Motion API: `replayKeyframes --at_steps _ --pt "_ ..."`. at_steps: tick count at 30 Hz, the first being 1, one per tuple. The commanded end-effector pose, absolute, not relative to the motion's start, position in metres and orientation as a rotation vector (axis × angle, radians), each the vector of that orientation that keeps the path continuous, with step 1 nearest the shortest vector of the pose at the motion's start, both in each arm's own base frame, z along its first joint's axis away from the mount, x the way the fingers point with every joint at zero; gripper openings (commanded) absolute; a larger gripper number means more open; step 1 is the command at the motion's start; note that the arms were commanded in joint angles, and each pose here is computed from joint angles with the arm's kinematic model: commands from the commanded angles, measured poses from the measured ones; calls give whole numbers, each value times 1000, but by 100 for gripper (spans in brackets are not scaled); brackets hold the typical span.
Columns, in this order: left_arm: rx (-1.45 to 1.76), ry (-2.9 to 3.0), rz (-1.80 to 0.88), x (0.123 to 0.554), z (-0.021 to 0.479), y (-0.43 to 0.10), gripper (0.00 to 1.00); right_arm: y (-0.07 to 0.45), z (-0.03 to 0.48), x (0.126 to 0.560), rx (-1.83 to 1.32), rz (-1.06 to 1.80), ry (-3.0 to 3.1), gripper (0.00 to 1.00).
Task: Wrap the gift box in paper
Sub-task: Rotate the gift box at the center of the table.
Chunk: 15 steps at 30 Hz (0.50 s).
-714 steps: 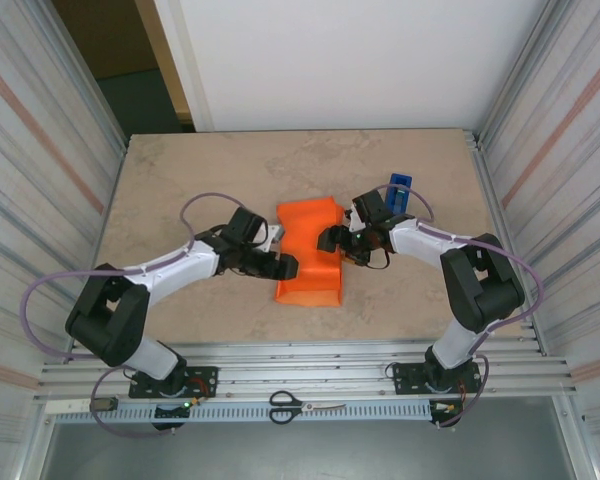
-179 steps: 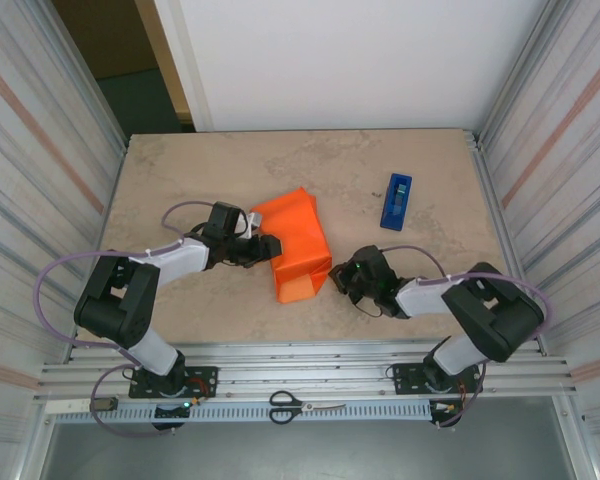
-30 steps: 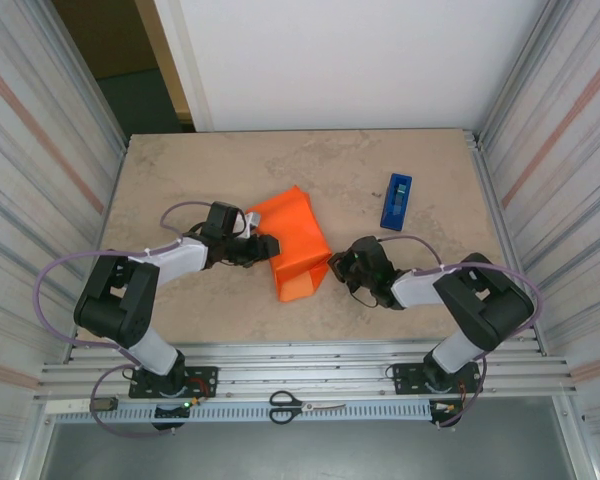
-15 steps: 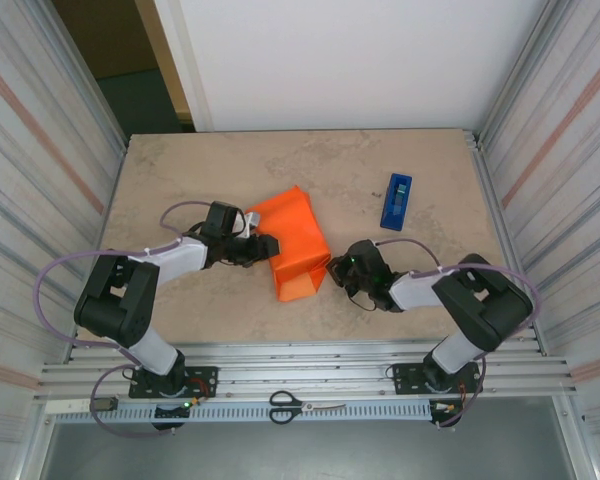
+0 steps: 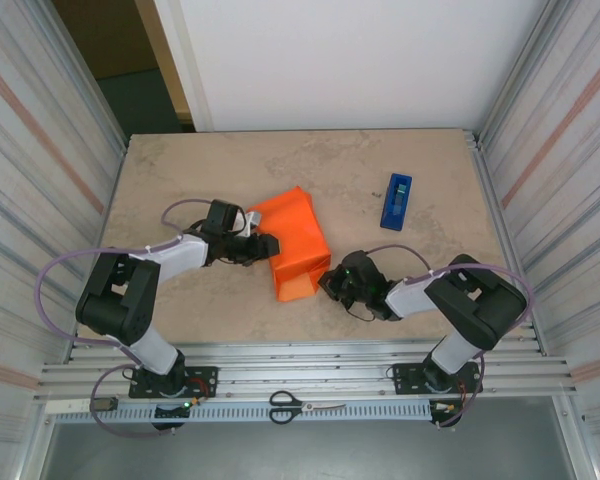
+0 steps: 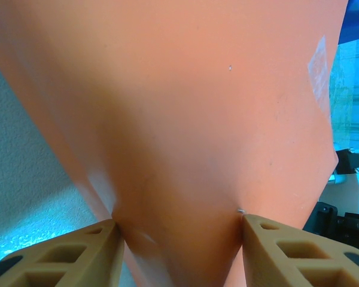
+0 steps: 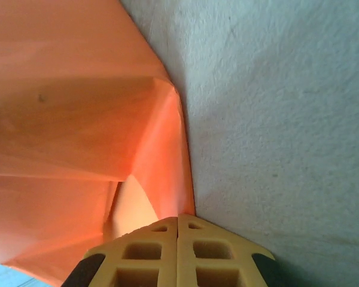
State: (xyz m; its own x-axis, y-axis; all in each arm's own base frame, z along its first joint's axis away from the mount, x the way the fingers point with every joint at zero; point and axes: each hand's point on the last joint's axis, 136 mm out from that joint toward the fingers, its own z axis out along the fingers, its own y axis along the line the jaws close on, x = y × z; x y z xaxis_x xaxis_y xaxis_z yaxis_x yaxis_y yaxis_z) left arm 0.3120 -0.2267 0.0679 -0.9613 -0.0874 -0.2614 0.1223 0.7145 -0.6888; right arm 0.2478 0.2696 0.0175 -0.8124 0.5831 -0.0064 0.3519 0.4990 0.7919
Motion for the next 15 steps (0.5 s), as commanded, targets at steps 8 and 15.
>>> replayKeyframes --at_steps 8,15 --pt "125 2740 -959 311 47 -214 51 247 35 244 777 1100 2482 0" --pt "253 2696 -991 341 55 -231 52 186 75 268 656 883 2400 1"
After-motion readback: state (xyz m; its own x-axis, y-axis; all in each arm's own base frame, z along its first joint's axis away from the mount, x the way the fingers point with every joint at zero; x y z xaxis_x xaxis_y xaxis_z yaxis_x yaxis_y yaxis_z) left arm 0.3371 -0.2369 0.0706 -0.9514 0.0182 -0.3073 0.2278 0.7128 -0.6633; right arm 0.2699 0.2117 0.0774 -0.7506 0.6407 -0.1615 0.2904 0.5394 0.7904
